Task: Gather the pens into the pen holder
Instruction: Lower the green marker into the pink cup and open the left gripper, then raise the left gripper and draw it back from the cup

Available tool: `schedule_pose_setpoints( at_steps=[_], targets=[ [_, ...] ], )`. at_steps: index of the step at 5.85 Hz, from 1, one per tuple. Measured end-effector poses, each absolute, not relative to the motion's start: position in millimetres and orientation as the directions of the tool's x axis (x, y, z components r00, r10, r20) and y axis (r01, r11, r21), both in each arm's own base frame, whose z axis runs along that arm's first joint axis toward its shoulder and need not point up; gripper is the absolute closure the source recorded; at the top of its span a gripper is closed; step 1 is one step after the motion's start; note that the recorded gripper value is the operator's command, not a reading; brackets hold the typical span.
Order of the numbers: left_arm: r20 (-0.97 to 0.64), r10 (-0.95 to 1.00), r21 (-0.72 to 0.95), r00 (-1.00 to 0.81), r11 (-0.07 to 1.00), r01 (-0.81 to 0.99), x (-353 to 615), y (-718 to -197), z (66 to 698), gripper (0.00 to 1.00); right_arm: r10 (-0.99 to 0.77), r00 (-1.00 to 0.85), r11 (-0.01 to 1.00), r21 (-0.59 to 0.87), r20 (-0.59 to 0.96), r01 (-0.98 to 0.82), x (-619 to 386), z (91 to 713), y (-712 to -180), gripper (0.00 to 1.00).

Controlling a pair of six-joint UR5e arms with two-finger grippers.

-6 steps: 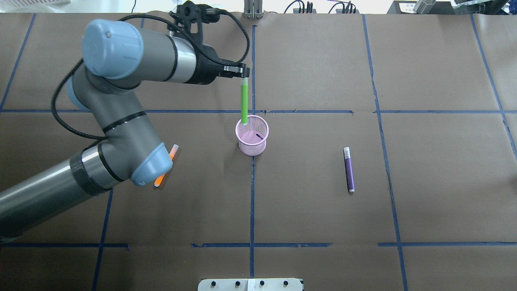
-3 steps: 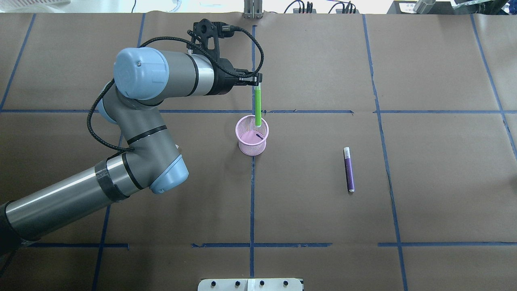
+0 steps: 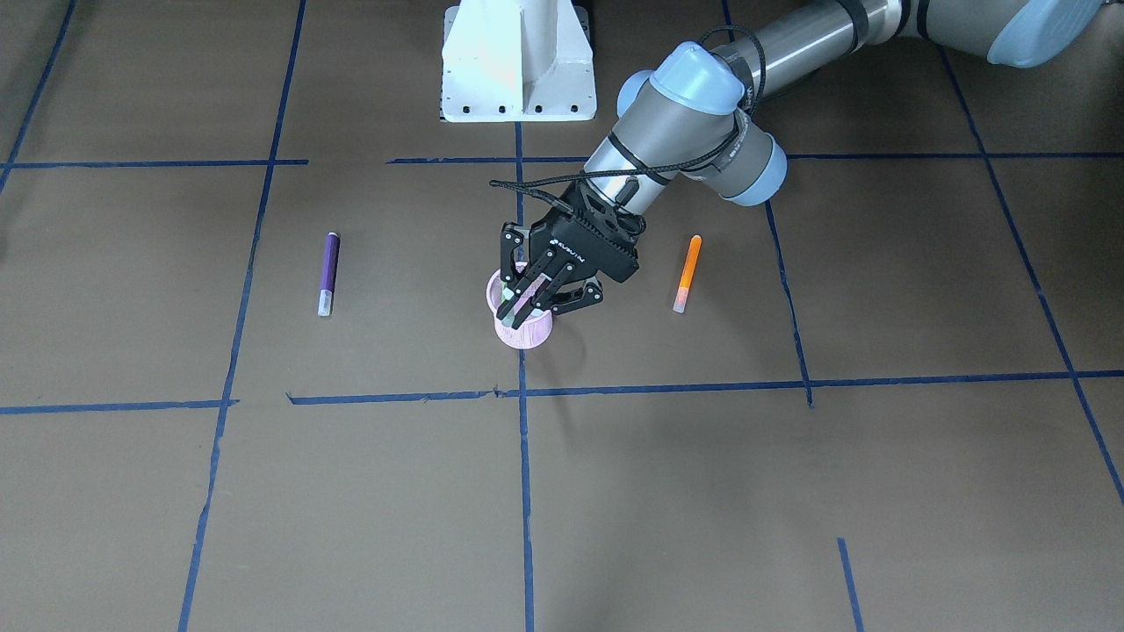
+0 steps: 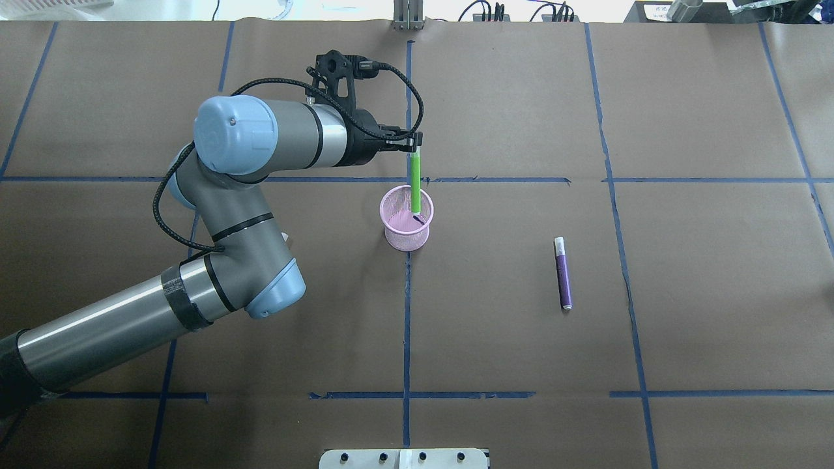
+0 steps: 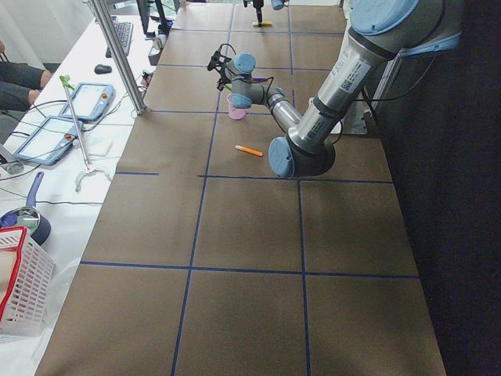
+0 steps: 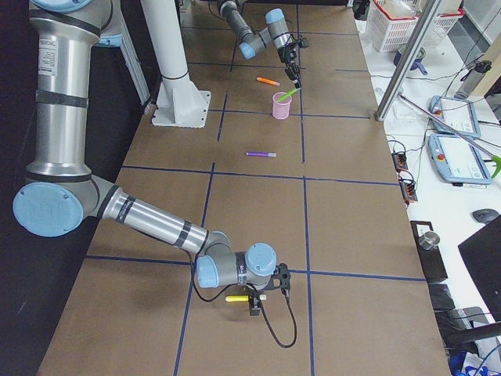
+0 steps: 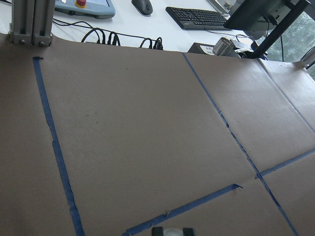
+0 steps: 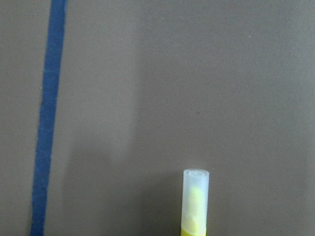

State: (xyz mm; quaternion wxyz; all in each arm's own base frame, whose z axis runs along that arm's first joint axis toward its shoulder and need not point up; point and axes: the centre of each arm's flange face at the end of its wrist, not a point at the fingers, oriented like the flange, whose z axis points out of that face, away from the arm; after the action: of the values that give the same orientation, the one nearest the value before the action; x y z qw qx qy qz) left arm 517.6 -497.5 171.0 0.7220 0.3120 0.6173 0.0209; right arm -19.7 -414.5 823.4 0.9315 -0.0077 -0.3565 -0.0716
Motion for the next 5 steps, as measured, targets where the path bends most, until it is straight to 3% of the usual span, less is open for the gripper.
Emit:
schedule_pose_setpoints(
  at_steps=[2,3,5],
  targets=[
    [-0.879,0.414,0.475,0.237,0.81,0.344,521.5,-490.9,186.0,0.94,-0.128,0.736,0.99,0.036,0.665,0.139,-19.7,823.7,-414.3,0.0],
    [-0.878,0.414,0.475,0.238,0.81,0.343,521.6,-490.4,188.0,0.04,-0.128,0.736,0.99,0.037,0.665,0.139,-19.7,823.6,-414.3,0.0],
    [-0.878,0.415,0.476,0.239,0.81,0.342,522.3,-489.9,188.3,0.0,-0.128,0.736,0.99,0.036,0.665,0.139,-19.7,823.7,-414.3,0.0]
  ],
)
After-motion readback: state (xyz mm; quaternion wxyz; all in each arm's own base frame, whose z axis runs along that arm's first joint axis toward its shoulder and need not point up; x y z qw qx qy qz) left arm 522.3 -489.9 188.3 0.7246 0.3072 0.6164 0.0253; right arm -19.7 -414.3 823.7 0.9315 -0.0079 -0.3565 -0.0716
